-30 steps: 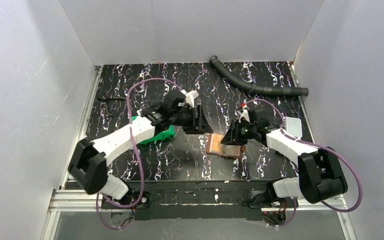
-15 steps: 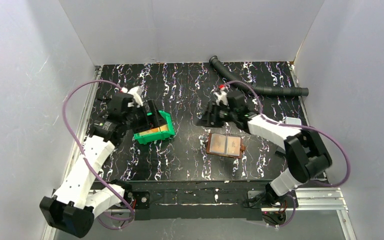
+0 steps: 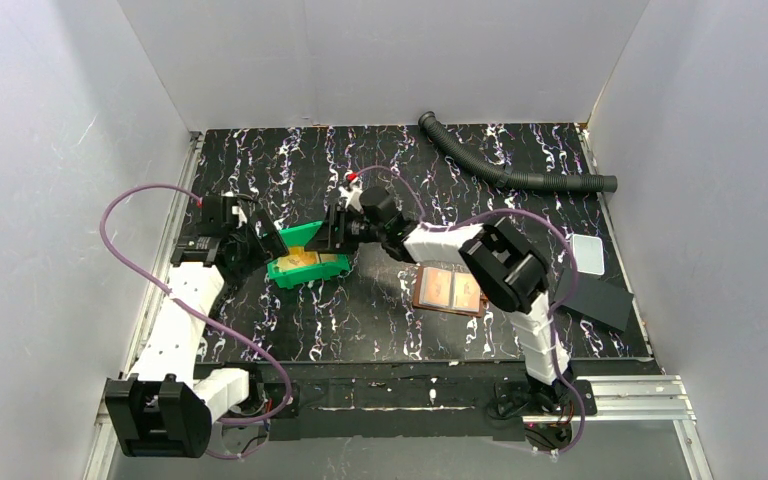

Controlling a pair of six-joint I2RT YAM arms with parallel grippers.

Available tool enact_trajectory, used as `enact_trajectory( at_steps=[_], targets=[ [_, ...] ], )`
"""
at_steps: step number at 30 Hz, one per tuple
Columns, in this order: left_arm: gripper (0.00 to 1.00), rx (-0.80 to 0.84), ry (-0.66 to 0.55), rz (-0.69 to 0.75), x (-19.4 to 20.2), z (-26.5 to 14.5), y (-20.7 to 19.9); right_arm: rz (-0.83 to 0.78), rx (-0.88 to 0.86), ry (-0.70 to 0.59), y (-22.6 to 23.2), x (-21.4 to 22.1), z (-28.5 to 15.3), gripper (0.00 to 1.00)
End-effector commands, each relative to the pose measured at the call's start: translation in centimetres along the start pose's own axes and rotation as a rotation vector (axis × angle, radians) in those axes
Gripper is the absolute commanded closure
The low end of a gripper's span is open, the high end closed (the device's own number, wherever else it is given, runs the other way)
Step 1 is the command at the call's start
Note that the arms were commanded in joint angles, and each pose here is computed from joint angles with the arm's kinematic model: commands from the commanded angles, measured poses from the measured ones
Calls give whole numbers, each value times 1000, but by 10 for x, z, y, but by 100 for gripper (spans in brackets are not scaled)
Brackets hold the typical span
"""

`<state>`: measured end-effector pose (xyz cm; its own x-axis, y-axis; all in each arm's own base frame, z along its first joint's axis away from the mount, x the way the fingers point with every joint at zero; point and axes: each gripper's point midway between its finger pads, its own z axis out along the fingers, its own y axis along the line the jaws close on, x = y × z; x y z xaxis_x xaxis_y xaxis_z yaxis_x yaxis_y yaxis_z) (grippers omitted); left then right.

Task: Put the credit cards into the card holder
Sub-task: Pick up the credit card from the storage box.

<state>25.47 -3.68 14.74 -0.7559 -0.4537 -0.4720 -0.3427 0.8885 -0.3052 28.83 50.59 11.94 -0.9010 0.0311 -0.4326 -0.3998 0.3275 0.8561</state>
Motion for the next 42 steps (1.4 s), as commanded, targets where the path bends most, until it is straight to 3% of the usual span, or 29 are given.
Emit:
enact_trajectory(
  at_steps=[1,6,12,16,18,25,33,39,42],
  targets=[
    [2,5,0,-2,0,10,0,-111,-2,-79,19,-23,22,36],
    [7,-28,62,29,-14,9,-6,-67,82,-58,8,-29,39,35],
    [14,-73,123,6,-2,22,3,-93,225,8,-3,-20,43,36],
    [23,-100,148,30,2,27,9,-104,290,67,-19,-12,42,48],
    [31,-107,161,39,1,28,9,-104,300,102,-22,-9,45,53],
    [50,-153,241,50,8,43,16,-81,302,137,-29,2,52,54],
    [59,-173,275,53,15,45,21,-41,290,167,-36,8,65,61],
    [72,-162,305,58,23,48,21,-45,299,156,-33,3,65,59],
    [73,-158,294,72,20,48,21,-67,291,146,-22,-5,64,56]
  ],
)
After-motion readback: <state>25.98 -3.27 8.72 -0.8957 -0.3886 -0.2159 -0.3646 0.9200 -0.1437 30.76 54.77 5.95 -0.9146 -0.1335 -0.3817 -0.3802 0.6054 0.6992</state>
